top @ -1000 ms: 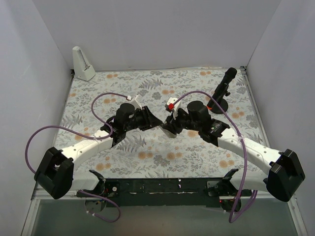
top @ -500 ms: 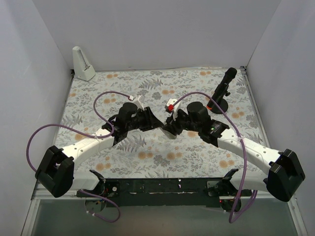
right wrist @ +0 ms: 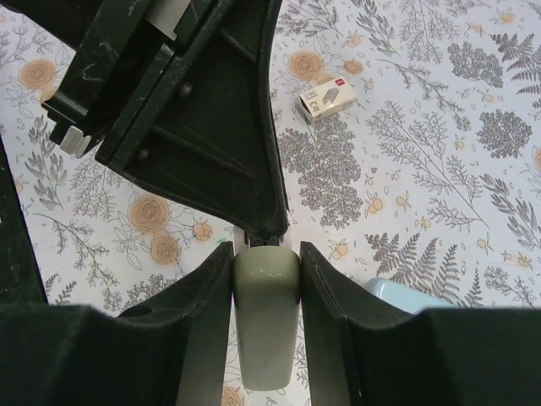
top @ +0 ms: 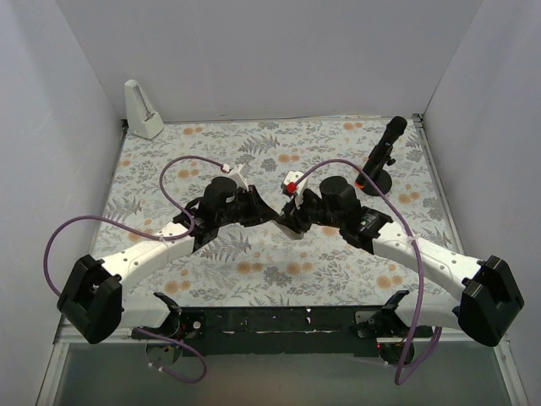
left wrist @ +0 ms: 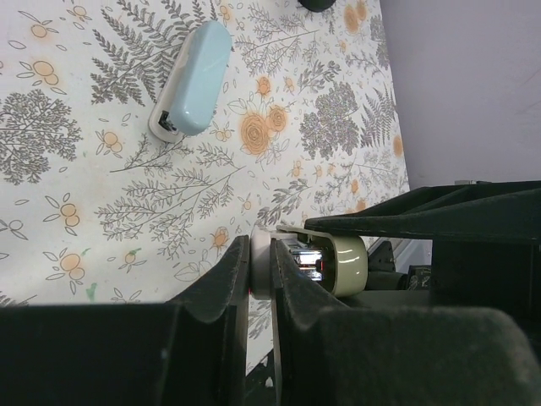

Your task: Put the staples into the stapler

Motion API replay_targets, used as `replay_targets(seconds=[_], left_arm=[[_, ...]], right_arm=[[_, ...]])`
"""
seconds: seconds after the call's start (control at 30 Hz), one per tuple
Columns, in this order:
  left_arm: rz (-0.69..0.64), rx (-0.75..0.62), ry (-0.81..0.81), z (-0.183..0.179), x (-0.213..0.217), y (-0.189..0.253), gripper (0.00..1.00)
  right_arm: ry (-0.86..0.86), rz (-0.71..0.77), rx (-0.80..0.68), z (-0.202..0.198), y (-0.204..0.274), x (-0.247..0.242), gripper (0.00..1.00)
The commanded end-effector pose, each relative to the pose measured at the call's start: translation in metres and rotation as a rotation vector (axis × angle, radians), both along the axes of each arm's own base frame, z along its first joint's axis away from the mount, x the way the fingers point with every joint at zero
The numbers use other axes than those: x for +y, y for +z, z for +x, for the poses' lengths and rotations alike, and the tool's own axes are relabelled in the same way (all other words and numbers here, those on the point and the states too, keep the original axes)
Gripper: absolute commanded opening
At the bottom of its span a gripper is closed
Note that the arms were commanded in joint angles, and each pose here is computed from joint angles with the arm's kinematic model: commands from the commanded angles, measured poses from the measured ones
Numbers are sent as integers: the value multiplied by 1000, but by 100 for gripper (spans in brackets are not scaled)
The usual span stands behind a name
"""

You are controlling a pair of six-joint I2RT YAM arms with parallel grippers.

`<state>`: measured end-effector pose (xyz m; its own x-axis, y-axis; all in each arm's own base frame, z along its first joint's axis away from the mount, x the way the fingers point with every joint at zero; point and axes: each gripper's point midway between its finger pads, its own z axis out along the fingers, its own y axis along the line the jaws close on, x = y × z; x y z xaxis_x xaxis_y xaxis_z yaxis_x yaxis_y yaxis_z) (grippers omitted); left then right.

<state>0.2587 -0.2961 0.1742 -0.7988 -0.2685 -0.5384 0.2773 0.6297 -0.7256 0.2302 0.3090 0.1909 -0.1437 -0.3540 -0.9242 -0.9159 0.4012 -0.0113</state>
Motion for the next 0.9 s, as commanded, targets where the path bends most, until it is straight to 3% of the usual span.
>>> replay_targets(seconds=[0.0,0.5,0.73,0.87], left_arm=[[30,-116,90,16,22,34,0],[22,-134,374,56,134,51,0],[-289,-71,356,50,156,64,0],[-463,31,361,40,171,46,0]], right_arm=[[-17,46,-103,8,27,0,1],[-52,39,-177,14,33,-10,1],[-51,98,-199,9,30,-11,1],[-63,146,-230,7,34,-14,1]])
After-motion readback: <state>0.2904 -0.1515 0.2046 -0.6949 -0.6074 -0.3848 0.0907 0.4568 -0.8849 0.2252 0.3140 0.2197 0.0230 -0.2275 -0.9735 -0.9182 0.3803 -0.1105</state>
